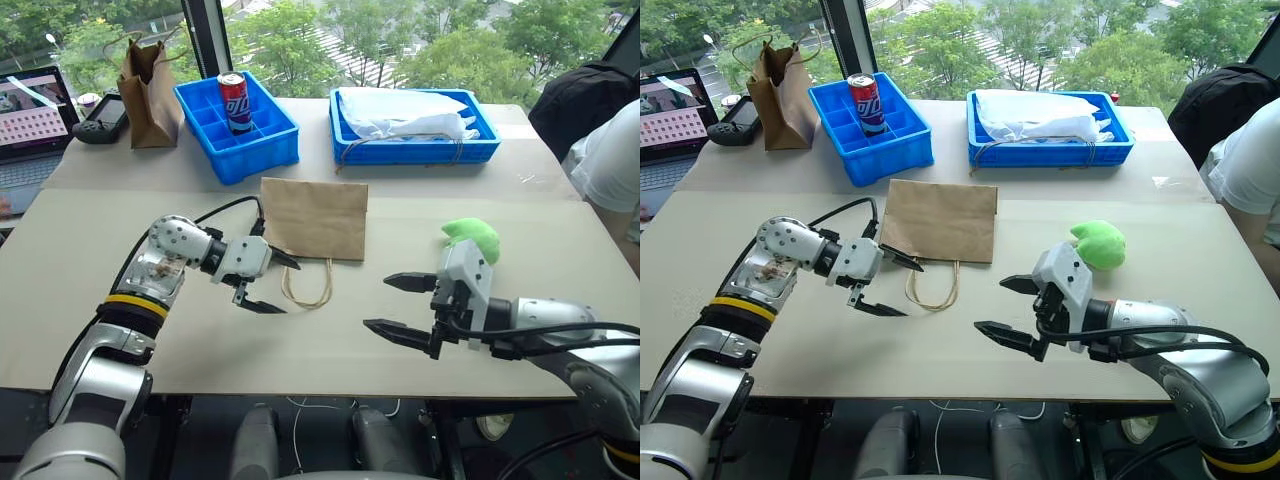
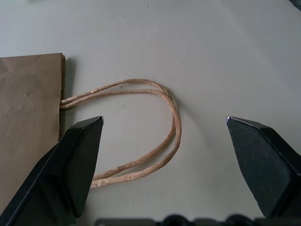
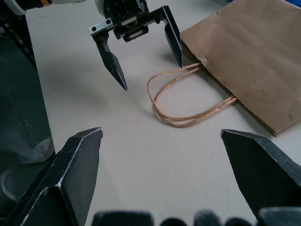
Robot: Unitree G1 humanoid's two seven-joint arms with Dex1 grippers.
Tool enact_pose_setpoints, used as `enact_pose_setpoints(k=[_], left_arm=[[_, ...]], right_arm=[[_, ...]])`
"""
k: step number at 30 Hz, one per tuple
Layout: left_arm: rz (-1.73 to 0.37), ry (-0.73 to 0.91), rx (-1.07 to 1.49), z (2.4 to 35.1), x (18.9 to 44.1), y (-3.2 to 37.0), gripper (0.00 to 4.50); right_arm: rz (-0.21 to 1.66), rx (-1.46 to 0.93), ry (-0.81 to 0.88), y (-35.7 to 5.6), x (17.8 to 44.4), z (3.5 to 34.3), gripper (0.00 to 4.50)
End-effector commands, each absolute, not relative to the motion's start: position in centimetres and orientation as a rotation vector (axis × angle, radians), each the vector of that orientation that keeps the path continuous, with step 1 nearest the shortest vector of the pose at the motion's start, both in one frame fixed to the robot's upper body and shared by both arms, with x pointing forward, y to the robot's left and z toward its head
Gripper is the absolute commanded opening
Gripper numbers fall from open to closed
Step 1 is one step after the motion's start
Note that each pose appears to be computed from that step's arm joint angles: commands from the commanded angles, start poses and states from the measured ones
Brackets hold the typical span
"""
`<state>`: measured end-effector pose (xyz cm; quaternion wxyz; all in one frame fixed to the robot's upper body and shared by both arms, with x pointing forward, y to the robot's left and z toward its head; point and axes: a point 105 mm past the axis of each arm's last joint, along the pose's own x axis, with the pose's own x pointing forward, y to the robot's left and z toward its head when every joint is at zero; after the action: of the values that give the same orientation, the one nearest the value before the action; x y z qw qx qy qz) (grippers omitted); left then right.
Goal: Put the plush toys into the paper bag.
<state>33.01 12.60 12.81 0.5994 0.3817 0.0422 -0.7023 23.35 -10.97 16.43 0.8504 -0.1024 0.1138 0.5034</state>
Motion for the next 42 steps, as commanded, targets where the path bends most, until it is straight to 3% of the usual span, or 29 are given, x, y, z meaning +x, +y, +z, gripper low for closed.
enact_pose_setpoints(k=[1, 4, 14, 19, 24, 32, 35, 42], left_arm=[[-1.647, 0.085, 0.976, 12.7, 33.6, 12.8, 4.5], [-1.642, 0.076, 0.987, 12.6, 34.2, 12.6, 3.75], [-1.665, 0.046, 0.869, 13.7, 34.7, 11.5, 0.09], [-1.693, 0.049, 0.732, 14.9, 33.9, 10.9, 0.02], [-1.737, -0.008, 0.495, 18.4, 32.7, 8.9, 0.02], [-1.688, 0.113, 0.19, 21.1, 29.3, 5.9, 0.02], [-1.645, 0.148, 0.158, 21.2, 29.0, 5.6, 0.0], [-1.54, 0.173, 0.169, 20.6, 29.7, 5.2, 0.0]], right_arm=[[1.033, -0.237, 0.196, -11.1, 23.0, 17.2, 4.45], [1.011, -0.238, 0.193, -11.3, 23.0, 17.1, 4.5], [0.983, -0.242, 0.209, -11.8, 23.1, 16.3, 4.5], [0.985, -0.235, 0.224, -11.8, 23.0, 15.8, 4.5], [0.965, -0.2, 0.259, -12.0, 22.9, 14.8, 4.5], [0.835, -0.077, 0.272, -12.4, 24.3, 12.9, 4.5], [0.805, -0.016, 0.235, -11.8, 25.2, 13.0, 3.84], [0.711, 0.08, 0.182, -9.9, 27.3, 12.6, 1.4]])
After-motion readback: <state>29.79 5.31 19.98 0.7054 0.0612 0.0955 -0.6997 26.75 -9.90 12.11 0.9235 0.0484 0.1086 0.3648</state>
